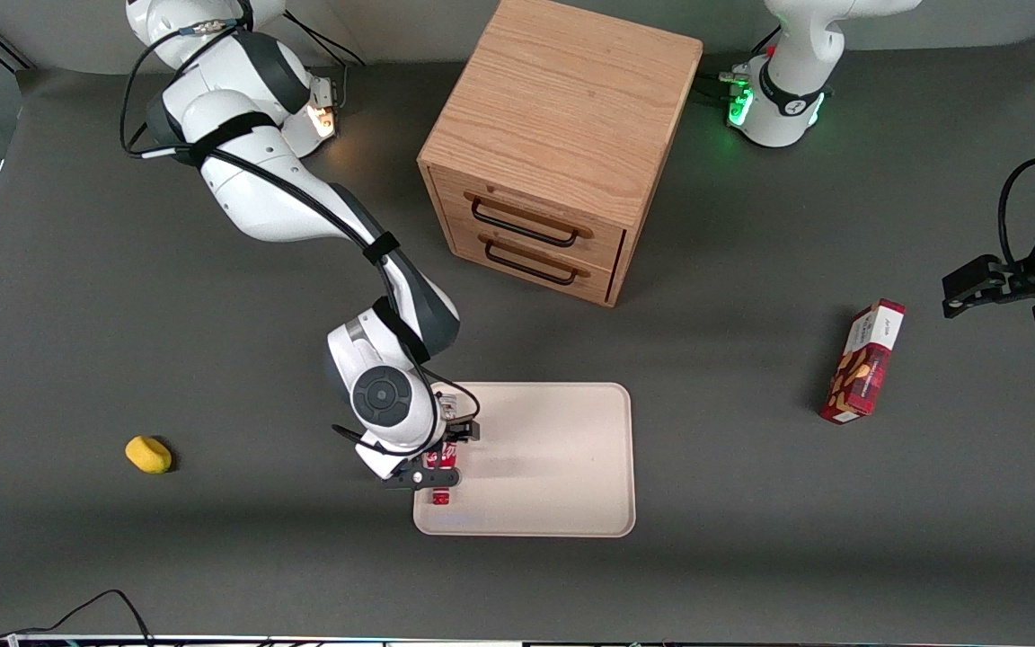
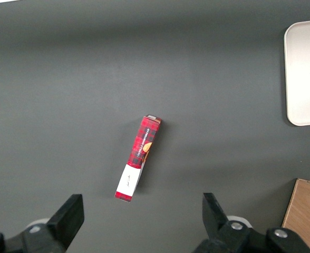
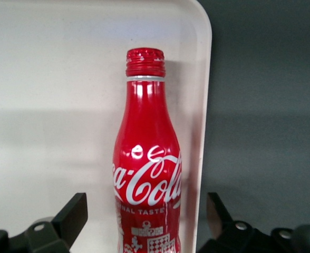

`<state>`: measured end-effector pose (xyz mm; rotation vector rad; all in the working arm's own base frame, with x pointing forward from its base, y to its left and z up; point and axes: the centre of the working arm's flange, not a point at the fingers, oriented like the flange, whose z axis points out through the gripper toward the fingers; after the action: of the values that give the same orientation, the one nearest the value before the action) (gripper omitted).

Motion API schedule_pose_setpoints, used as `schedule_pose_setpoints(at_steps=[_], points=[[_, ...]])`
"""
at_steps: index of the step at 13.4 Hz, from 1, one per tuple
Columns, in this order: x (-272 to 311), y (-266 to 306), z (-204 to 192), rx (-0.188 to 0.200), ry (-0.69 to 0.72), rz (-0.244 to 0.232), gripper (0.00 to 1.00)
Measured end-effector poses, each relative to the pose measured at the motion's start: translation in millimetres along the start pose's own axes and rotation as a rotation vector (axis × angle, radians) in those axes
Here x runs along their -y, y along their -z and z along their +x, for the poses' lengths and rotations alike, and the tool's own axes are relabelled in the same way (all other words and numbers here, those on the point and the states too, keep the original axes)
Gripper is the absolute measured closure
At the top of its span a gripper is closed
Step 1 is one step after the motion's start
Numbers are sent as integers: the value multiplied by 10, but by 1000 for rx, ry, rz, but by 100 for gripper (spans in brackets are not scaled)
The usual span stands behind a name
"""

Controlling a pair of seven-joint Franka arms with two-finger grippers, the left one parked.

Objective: Place coke bottle on tray

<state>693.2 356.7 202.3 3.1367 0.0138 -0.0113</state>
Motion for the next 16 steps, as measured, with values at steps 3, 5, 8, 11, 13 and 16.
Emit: schedule_pose_setpoints(at_steps=[3,5,8,11,13,16], points=[[3,0,-2,0,0,0,0],[1,0,0,0,0,-1,0],[2,106,27,-12,-2,4,0],[-47,565,-36,28,-3,-31,0],[-125,1087,-181,94,-14,-35,0],[-558,1930,-379,126,7,5,0]])
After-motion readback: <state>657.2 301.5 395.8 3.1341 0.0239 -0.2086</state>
